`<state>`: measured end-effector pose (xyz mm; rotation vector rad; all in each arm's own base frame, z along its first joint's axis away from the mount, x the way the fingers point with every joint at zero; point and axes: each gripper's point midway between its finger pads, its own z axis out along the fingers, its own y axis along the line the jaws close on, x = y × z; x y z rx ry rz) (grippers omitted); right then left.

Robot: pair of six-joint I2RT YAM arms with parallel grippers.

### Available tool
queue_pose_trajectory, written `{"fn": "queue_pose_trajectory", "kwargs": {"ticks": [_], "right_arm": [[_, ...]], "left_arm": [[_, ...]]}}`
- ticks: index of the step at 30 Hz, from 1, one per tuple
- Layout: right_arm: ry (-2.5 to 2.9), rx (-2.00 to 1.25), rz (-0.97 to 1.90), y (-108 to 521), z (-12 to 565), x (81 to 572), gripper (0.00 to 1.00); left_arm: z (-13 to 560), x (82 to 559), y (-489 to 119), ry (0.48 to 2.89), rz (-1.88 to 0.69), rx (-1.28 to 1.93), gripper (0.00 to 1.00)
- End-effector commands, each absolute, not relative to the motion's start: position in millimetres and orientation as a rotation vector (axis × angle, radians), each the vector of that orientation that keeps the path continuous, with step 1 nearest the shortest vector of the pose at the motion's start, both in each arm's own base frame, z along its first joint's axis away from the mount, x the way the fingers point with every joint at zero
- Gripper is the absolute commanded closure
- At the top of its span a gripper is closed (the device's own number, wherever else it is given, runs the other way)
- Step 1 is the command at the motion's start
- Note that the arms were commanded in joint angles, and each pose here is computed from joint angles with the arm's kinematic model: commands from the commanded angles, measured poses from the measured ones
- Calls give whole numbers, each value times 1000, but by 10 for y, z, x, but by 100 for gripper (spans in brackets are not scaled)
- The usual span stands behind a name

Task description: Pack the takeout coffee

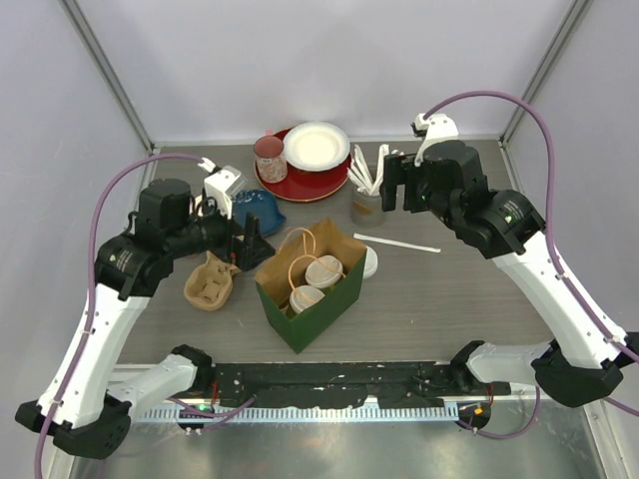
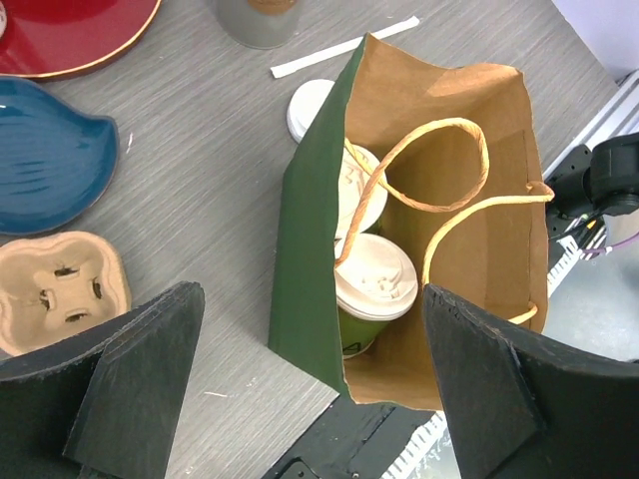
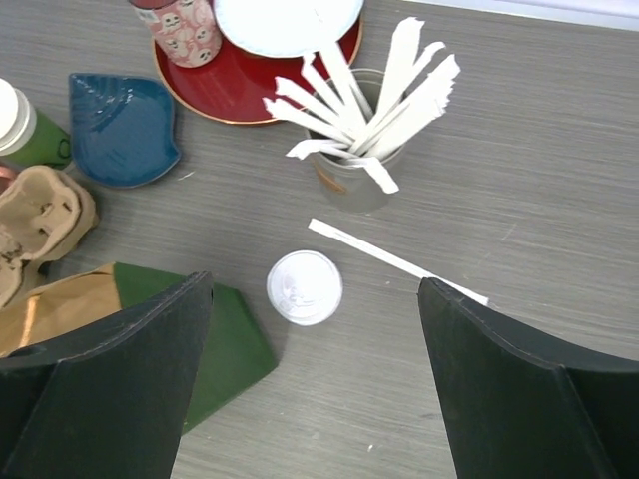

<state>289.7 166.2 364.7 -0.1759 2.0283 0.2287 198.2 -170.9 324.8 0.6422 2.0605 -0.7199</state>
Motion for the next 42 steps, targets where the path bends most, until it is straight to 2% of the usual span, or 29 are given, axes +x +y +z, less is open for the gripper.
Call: {"fn": "queue_pose_trajectory", "kwargs": {"ticks": [1, 4, 8, 13, 14, 16, 17, 20, 24, 31, 42], "right_arm": [[2050, -150, 101, 1304, 3578, 2928, 11], [2131, -156, 38, 1138, 3337, 2964, 11], [2215, -253, 34, 1101, 3027, 2977, 19], [2311, -638, 103, 1183, 2422, 2873, 18], [2300, -787, 205, 1288, 2316, 2823, 16], [2321, -801, 285, 1109, 2162, 2934, 16], [2292, -847, 388, 1141, 2141, 2960, 18], [2389, -770, 410, 766, 1820, 3226, 24], [2479, -824, 466, 743, 1282, 3303, 25], [2571, -856, 247, 471, 640, 3440, 26], [2606, -988, 134, 515, 221, 3577, 26]], "left_arm": [[3510, 1970, -1649, 1961, -721, 622, 5], [3543, 2005, -1545, 1951, -690, 566, 5], [3634, 2080, -1323, 1931, -614, 430, 5], [3548, 2135, -1093, 1937, -548, 295, 5], [3458, 2150, -1072, 1959, -542, 278, 5], [3429, 2141, -1036, 1959, -532, 259, 5], [3408, 2144, -1025, 1962, -529, 255, 5], [3390, 2133, -992, 1958, -506, 260, 5], [3354, 2144, -941, 1962, -478, 252, 5], [3313, 2160, -842, 1969, -424, 237, 5], [3285, 2210, -796, 1979, -386, 246, 5]]}}
